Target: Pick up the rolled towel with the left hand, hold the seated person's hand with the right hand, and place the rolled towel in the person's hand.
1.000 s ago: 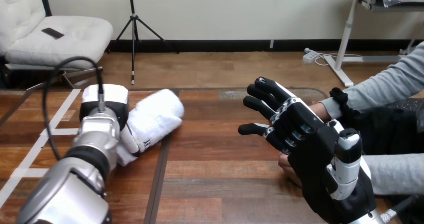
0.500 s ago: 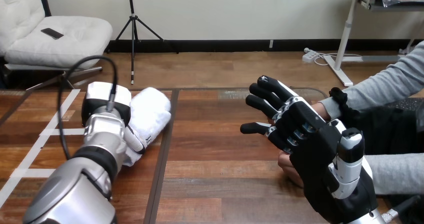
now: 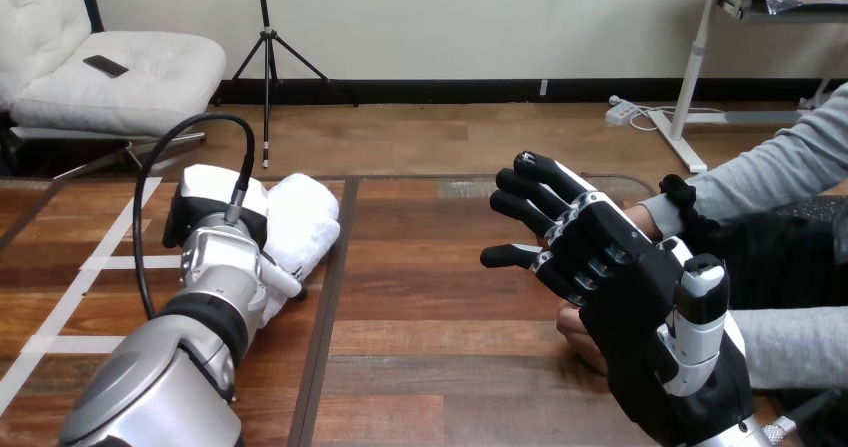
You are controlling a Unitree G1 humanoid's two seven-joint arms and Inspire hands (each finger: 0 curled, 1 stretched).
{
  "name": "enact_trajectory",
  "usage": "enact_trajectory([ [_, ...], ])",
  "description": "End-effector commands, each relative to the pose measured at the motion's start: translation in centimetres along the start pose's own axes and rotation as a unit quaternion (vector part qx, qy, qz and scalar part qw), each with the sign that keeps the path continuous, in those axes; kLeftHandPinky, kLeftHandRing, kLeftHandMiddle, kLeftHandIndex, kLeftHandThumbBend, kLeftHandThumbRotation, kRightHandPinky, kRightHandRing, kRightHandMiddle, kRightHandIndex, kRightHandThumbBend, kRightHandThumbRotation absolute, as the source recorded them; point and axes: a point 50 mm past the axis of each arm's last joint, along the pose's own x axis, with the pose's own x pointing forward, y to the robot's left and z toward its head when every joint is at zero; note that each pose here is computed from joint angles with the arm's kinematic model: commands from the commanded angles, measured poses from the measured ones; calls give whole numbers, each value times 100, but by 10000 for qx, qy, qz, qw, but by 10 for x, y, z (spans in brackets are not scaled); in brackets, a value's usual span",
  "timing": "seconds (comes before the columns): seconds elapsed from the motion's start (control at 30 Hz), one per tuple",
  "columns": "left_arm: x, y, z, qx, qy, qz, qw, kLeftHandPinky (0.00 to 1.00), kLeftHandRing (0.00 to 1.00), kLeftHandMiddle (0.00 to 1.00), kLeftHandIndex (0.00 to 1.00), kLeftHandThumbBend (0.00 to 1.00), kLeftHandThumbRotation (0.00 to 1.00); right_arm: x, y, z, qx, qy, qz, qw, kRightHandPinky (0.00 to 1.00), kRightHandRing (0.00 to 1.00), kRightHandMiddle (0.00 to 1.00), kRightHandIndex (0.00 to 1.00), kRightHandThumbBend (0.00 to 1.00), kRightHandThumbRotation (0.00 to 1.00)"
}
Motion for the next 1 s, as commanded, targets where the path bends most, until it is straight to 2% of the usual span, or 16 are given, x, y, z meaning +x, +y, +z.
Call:
enact_trajectory([
  [0.0,-1,26,-1,-37,87,312,9995,57,72,79,80,95,83,15,-1,18,-232,-563,137,9980,72,90,89,88,97,100],
  [0.33,-1,27,0,-73,87,219,9997,61,74,81,82,94,84,16,-1,18,-269,-562,117,9980,71,90,89,87,96,100],
  [0.53,-1,28,0,-284,51,97,9995,60,72,80,82,92,87,16,-1,18,-238,-565,131,9980,71,90,89,88,95,100],
  [0.63,-1,29,-1,-481,37,10,9988,59,73,81,83,91,88,16,-1,18,-234,-580,142,9979,71,91,89,88,94,100],
  [0.73,-1,30,-1,-910,27,-60,9958,60,74,82,85,89,87,16,-1,18,-246,-598,147,9978,71,91,90,88,92,100],
  [0.87,-2,31,-2,-1576,12,-171,9874,62,76,84,87,88,83,16,-2,18,-253,-605,149,9977,71,91,90,88,91,100],
  [0.97,-2,32,-2,-1782,5,-243,9837,63,76,85,88,87,82,16,-2,18,-254,-602,151,9977,71,91,90,88,91,100],
])
